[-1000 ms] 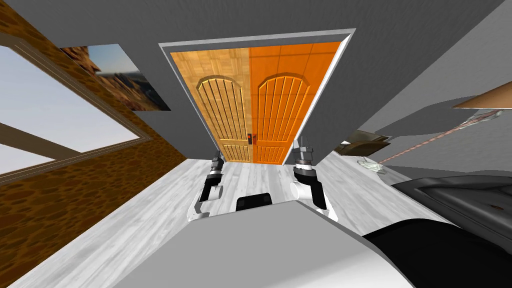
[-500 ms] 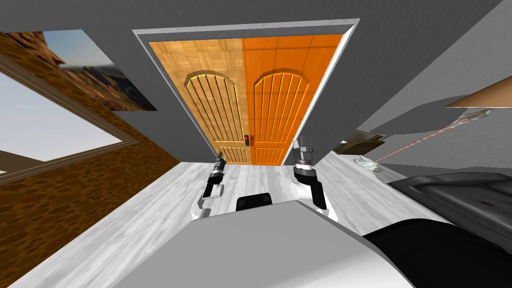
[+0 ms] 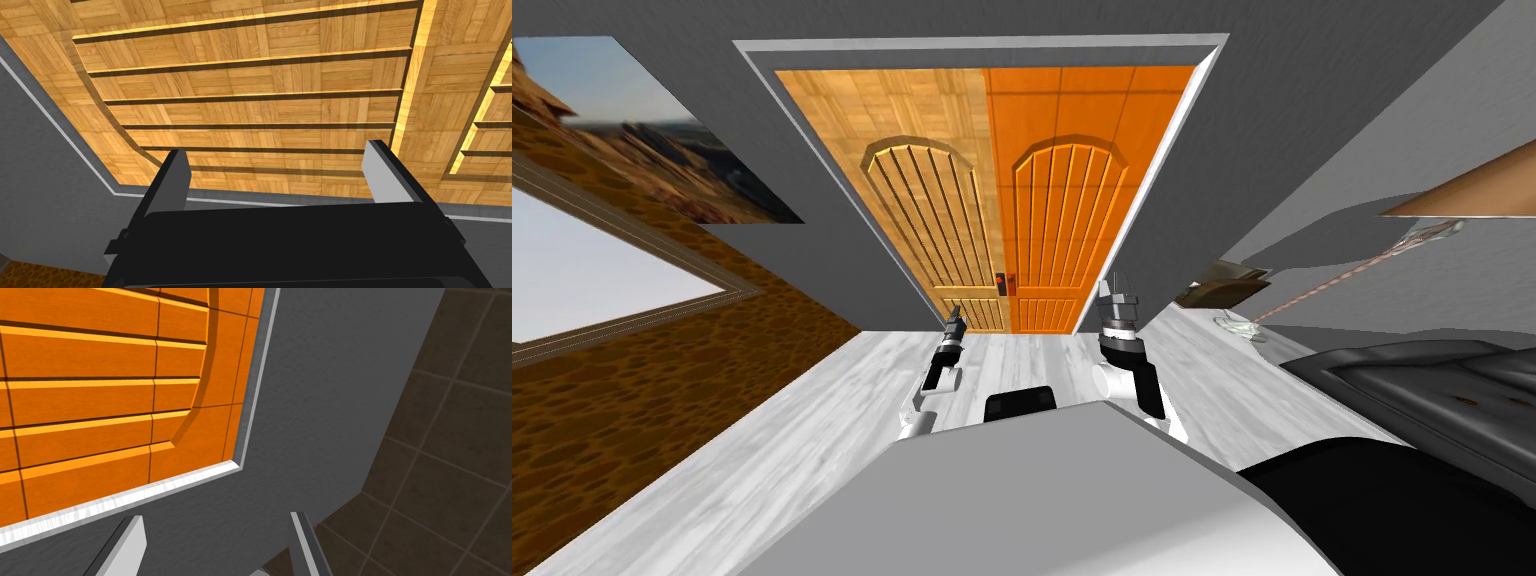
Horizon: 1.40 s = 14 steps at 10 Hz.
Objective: Pull the door open
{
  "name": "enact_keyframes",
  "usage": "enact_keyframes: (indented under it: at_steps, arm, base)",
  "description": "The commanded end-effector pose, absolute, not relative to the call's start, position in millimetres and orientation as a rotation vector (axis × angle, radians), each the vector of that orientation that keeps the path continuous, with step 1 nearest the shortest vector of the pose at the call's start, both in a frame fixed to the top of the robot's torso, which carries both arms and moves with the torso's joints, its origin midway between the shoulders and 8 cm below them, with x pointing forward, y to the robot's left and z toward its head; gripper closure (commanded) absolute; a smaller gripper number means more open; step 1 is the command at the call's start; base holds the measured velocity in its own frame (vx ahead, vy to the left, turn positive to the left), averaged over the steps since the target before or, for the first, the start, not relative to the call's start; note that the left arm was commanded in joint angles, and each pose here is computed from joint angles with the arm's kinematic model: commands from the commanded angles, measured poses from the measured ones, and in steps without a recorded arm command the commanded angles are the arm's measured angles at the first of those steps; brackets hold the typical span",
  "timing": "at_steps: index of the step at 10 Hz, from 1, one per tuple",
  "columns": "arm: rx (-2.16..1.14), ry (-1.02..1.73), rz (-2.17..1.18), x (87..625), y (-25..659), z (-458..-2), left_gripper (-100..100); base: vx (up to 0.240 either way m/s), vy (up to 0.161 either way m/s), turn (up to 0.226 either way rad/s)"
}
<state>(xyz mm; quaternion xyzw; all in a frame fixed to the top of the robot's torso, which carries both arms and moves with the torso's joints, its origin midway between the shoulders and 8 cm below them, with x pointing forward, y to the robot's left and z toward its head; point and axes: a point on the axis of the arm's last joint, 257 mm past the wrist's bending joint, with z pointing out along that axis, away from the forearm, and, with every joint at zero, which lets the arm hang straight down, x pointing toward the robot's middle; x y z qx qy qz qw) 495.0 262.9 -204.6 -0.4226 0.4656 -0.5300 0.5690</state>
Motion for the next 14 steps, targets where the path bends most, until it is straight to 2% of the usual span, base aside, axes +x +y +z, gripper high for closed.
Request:
enact_keyframes:
  at_steps: [1, 14]
  arm:
    - [-1.011, 1.108, -1.245, 500.1, 262.3, -212.9, -100]
    - [-1.167, 1.218, -1.235, 530.4, 259.8, -285.6, -100]
  base:
    - [0.115, -0.04, -0.051]
    - [0.139, -0.033, -0.058]
